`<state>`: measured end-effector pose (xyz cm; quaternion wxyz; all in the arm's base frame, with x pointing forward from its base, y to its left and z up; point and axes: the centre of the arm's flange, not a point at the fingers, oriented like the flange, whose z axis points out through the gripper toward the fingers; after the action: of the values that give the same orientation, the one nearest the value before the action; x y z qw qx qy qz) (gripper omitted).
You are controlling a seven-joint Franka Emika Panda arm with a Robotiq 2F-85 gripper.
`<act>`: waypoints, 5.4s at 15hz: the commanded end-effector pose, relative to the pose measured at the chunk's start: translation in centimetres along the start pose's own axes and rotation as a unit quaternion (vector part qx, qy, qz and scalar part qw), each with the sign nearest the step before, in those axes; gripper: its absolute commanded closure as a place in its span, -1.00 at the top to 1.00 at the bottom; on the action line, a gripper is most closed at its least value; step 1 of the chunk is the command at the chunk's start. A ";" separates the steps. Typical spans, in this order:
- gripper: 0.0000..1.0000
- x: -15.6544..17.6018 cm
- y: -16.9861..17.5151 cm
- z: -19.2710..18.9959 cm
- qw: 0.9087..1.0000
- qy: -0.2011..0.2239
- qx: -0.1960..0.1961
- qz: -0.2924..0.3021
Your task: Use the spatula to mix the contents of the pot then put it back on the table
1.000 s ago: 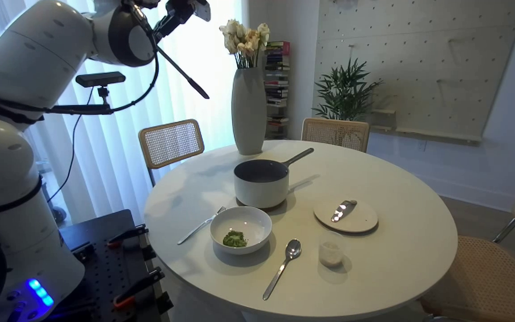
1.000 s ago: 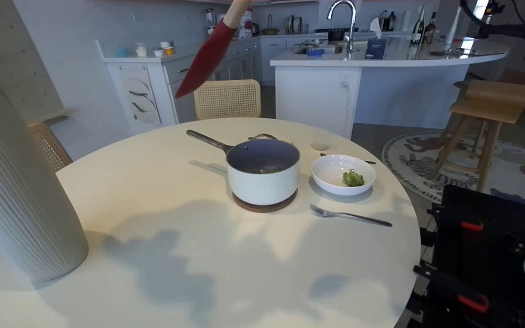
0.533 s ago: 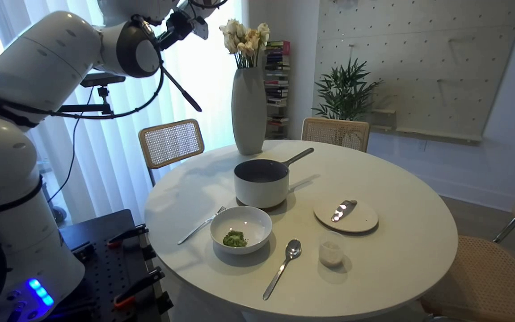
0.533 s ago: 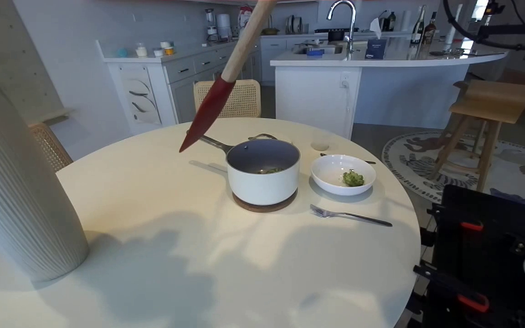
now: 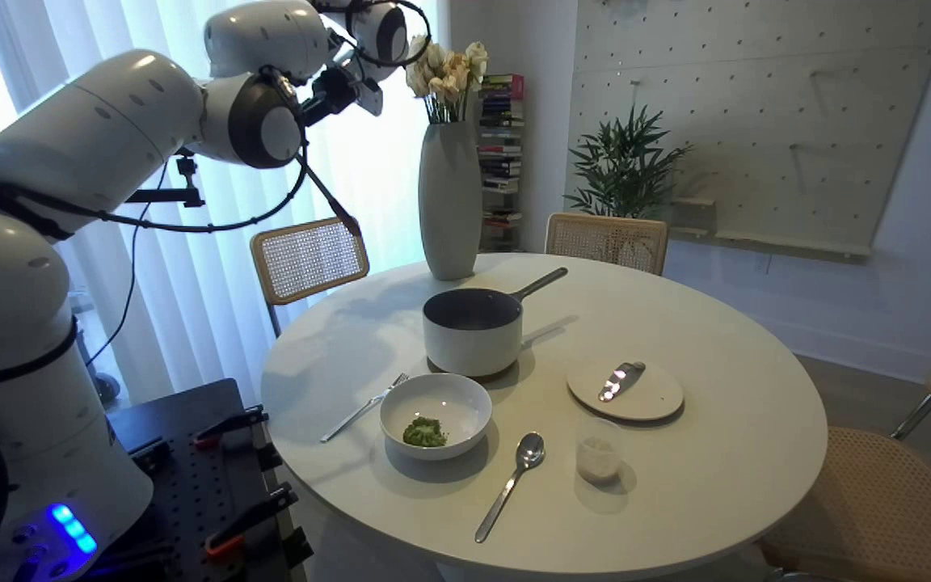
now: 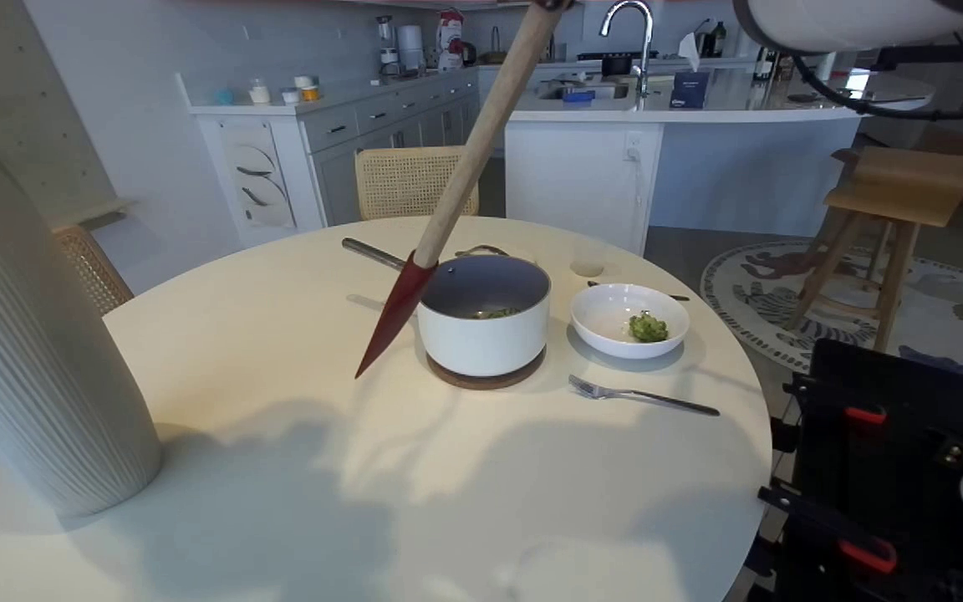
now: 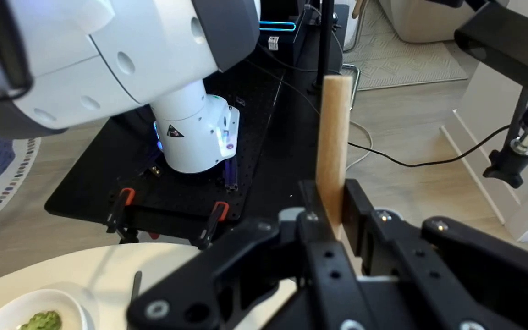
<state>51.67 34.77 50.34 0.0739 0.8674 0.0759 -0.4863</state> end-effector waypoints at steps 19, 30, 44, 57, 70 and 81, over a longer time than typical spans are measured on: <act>-0.92 11.5 1.3 8.7 0.989 0.083 0.017 0.122; -0.92 16.6 1.3 9.1 0.978 0.123 0.041 0.166; -0.92 22.8 2.1 9.8 0.957 0.165 0.061 0.229; -0.92 26.2 1.0 12.5 0.964 0.132 0.037 0.226; -0.92 31.0 0.0 17.7 0.969 0.085 0.009 0.232; -0.01 33.6 -0.2 19.7 0.965 0.101 0.025 0.241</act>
<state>59.37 36.11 11.32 0.1643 0.8999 -0.1284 -0.3831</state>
